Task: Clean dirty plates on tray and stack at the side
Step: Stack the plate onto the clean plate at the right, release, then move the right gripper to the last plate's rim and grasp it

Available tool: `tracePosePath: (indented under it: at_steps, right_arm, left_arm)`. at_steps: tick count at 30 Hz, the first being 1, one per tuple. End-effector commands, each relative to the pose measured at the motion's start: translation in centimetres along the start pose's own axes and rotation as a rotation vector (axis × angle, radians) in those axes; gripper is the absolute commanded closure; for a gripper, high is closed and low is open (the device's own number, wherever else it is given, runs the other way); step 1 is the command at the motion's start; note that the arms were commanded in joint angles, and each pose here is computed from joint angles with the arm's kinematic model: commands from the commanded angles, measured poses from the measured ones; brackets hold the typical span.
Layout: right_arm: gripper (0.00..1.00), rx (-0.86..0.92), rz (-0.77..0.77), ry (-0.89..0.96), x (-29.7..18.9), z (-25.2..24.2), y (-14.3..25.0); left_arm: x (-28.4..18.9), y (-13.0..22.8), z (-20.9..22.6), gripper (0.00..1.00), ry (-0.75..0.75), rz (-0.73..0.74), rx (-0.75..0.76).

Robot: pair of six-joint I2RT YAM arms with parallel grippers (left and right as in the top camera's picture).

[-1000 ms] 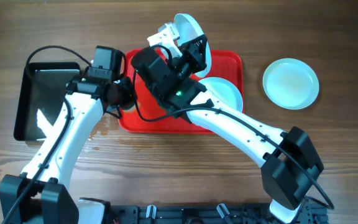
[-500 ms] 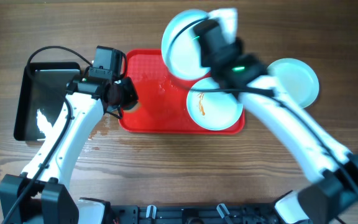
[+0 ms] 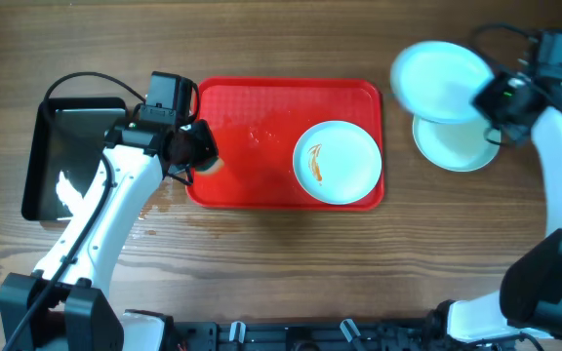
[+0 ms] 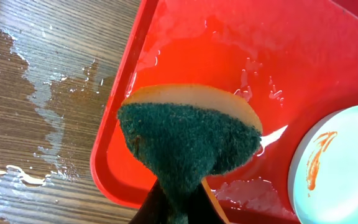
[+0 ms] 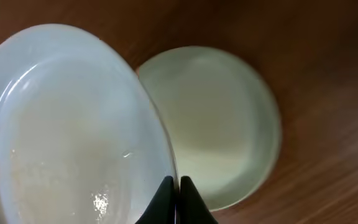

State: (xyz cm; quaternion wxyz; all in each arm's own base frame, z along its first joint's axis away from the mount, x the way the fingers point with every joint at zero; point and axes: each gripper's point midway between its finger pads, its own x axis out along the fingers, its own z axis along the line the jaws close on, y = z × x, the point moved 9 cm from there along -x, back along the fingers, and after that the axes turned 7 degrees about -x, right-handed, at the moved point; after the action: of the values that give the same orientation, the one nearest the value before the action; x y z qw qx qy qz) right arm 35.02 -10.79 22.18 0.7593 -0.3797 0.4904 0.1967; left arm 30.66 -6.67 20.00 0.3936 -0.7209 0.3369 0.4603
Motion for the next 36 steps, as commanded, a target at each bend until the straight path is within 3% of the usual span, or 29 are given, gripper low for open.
tracePosePath:
  at_steps: [1,15,16,18,22,28,31,32,33,35,36]
  right_arm:
    - [0.96,0.098,0.018,0.059,1.7,-3.9,0.6]
    - [0.96,0.085,0.061,0.084,7.3,-6.6,3.0]
    - [0.92,0.086,0.068,0.086,7.6,-6.7,3.1]
    - [0.71,0.060,0.078,0.077,8.0,-6.6,3.2]
    - [0.66,0.039,0.090,0.075,7.8,-6.6,3.4]
    - [0.60,0.022,0.057,-0.231,3.2,-3.3,2.8]
    - [0.57,-0.104,0.043,-0.433,0.1,0.2,3.7]
    - [0.51,-0.151,0.043,-0.460,-0.3,1.3,4.1]
    - [0.38,-0.202,0.044,-0.470,-0.5,2.5,4.7]
    - [0.00,-0.345,0.037,-0.459,-0.2,4.8,6.1]
    - [0.00,-0.408,0.032,-0.427,0.2,5.7,6.8]
  left_arm:
    - [0.3,0.1,0.1,0.96,0.003,0.010,0.007]
    - [0.3,-0.2,-0.1,0.96,0.014,-0.005,0.008]
    - [0.3,-0.2,-0.1,0.96,0.014,-0.005,0.008]
    - [0.3,-0.2,-0.1,0.96,0.014,-0.005,0.008]
    - [0.3,-0.2,-0.1,0.96,0.017,-0.008,0.008]
    - [0.3,-0.2,-0.1,0.96,0.017,-0.008,0.008]
    - [0.3,-0.2,-0.3,0.96,0.030,-0.002,0.008]
    - [0.3,-0.1,-0.4,0.96,0.041,0.003,0.008]
    - [0.3,-0.1,-0.5,0.96,0.056,0.010,0.010]
    - [0.3,0.0,-0.7,0.96,0.070,0.016,0.013]
    - [0.3,0.1,-0.8,0.96,0.072,0.017,0.017]
